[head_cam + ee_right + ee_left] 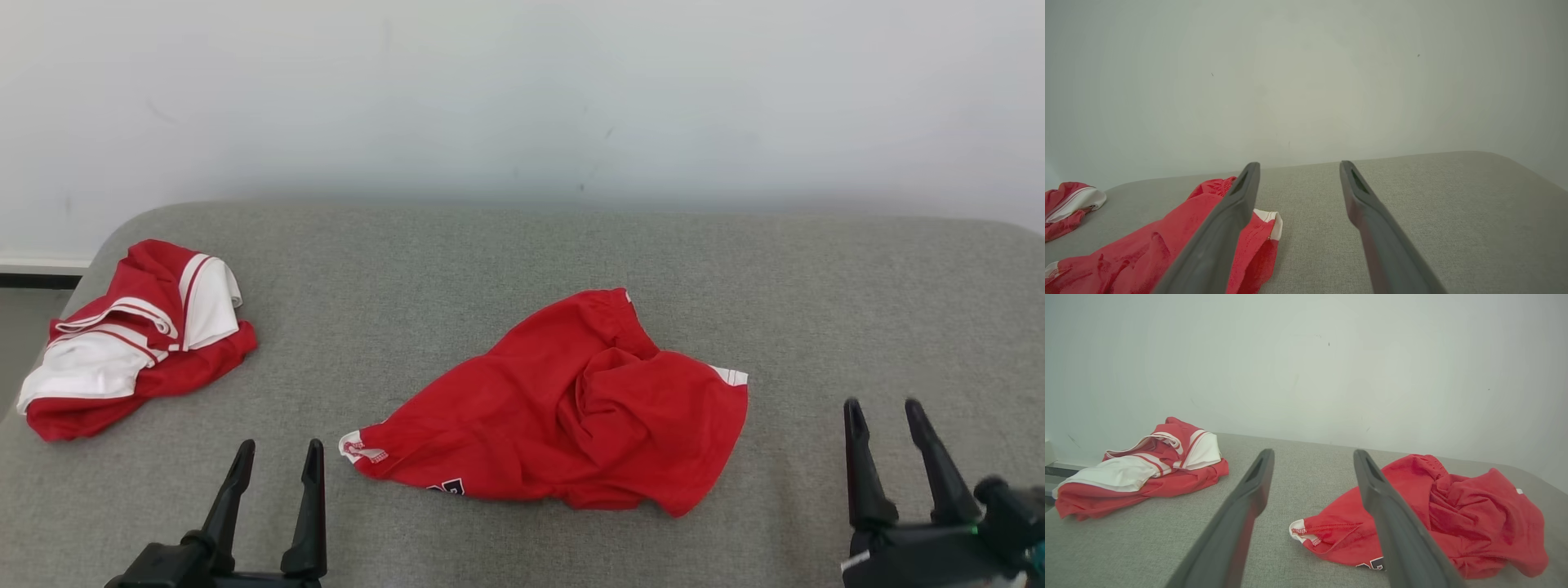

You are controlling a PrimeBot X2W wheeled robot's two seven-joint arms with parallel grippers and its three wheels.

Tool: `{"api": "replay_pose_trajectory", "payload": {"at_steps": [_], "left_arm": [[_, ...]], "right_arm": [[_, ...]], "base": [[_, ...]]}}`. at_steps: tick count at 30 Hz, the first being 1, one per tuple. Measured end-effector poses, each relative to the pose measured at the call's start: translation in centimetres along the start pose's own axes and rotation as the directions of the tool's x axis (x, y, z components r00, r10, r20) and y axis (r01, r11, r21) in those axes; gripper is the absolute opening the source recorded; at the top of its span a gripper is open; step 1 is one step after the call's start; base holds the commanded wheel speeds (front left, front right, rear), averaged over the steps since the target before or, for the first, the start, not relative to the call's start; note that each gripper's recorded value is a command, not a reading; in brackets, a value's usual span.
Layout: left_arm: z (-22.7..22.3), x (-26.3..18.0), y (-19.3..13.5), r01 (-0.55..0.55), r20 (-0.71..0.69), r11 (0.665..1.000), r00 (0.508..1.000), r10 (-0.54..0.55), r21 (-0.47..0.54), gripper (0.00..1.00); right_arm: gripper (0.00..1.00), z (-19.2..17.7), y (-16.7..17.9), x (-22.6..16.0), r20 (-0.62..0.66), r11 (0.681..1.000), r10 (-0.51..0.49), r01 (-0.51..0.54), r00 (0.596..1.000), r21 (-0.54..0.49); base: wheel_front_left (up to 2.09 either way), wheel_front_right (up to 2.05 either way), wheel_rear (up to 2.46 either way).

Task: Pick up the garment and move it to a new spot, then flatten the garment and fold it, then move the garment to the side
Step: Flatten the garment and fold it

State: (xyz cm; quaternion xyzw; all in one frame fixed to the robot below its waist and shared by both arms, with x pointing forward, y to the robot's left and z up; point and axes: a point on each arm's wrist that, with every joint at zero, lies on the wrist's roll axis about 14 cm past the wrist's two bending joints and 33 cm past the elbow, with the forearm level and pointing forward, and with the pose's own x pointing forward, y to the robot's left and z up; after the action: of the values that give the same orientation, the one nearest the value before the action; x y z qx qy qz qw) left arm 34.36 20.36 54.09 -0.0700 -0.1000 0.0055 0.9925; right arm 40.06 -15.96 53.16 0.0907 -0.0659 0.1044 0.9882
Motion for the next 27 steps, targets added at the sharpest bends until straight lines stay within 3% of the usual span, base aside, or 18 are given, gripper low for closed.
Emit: {"api": "replay_pose_trajectory", "payload": {"at_steps": [9,18,27], "left_arm": [[-0.2,0.1,-0.1,0.006,-0.007,1.0,1.0,-0.006,0.008,1.0],[-0.7,0.4,-0.1,0.003,-0.021,1.0,1.0,-0.003,0.009,1.0],[-0.8,-0.1,1.6,-0.051,-0.032,0.998,0.998,0.052,0.019,1.0]], "right_arm": [[1.0,-1.5,-0.2,-1.8,-0.041,1.0,-0.028,0.028,0.999,0.008],[1.0,-2.0,1.0,2.9,-0.092,0.993,0.088,-0.095,0.992,-0.066],[1.0,-6.4,1.2,6.3,-0.262,0.984,0.127,-0.154,0.957,-0.085]], "base": [[0.0,0.0,0.0],[0.0,0.0,0.0],[0.0,0.0,0.0]]}}
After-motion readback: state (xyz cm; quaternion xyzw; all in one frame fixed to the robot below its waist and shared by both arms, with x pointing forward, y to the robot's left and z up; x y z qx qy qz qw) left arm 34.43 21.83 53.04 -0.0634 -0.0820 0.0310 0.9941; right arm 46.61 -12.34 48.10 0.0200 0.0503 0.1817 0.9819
